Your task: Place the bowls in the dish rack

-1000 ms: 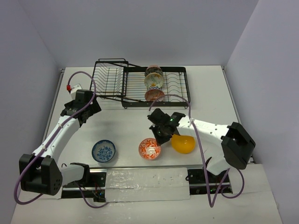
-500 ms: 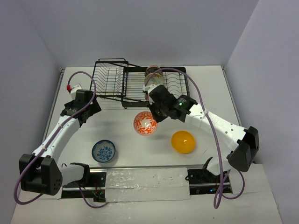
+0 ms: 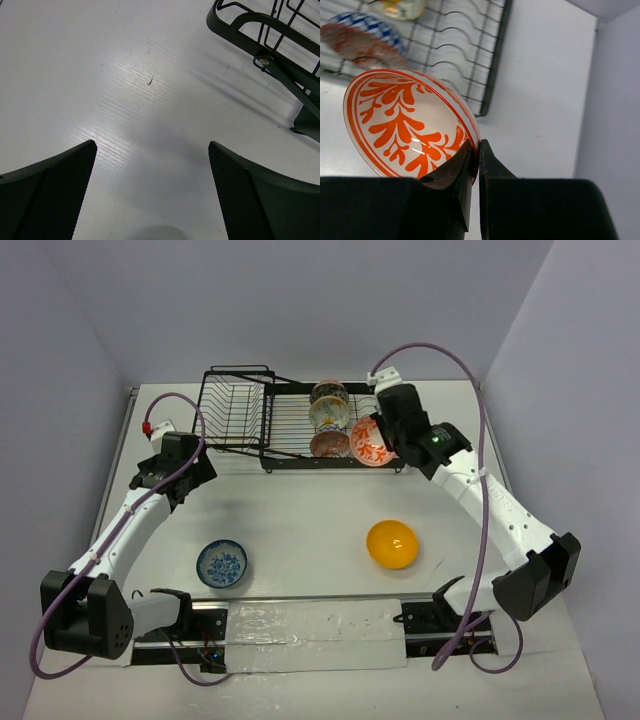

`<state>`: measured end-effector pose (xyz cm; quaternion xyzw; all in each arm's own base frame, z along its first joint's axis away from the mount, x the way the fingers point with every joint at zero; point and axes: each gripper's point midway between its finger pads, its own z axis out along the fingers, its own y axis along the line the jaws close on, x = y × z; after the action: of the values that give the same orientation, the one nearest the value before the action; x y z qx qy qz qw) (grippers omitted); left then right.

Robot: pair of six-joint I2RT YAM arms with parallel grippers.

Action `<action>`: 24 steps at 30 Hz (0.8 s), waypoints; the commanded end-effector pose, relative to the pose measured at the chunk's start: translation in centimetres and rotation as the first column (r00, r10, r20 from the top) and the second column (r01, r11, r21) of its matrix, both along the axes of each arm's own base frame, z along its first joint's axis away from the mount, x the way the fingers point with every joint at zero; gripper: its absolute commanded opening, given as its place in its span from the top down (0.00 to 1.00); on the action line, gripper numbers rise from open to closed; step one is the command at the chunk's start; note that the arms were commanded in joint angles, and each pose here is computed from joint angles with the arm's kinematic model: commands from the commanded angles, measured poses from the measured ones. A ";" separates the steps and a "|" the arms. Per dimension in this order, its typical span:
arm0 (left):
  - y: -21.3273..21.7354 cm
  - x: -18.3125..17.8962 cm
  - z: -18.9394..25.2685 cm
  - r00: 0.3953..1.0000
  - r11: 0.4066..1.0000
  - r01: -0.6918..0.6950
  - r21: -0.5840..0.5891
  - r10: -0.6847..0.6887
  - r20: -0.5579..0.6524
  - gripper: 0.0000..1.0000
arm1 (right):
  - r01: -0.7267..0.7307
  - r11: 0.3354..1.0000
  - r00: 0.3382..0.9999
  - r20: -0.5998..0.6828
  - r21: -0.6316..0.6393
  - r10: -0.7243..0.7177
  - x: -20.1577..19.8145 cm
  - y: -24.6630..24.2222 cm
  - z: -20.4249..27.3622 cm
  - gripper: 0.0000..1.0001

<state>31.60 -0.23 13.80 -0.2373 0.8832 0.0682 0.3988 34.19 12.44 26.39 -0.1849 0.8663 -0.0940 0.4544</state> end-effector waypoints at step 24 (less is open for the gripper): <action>-0.4 0.4 1.1 0.999 1.000 0.018 -0.009 -0.018 0.037 0.01 | 0.307 0.946 0.922 0.279 -0.104 -0.268 20.0 -9.0 2.3 1.00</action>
<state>31.60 -0.25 13.80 -0.2369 0.8834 0.0679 0.3987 51.48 4.42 22.87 -0.1091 0.8547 -0.2227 0.4561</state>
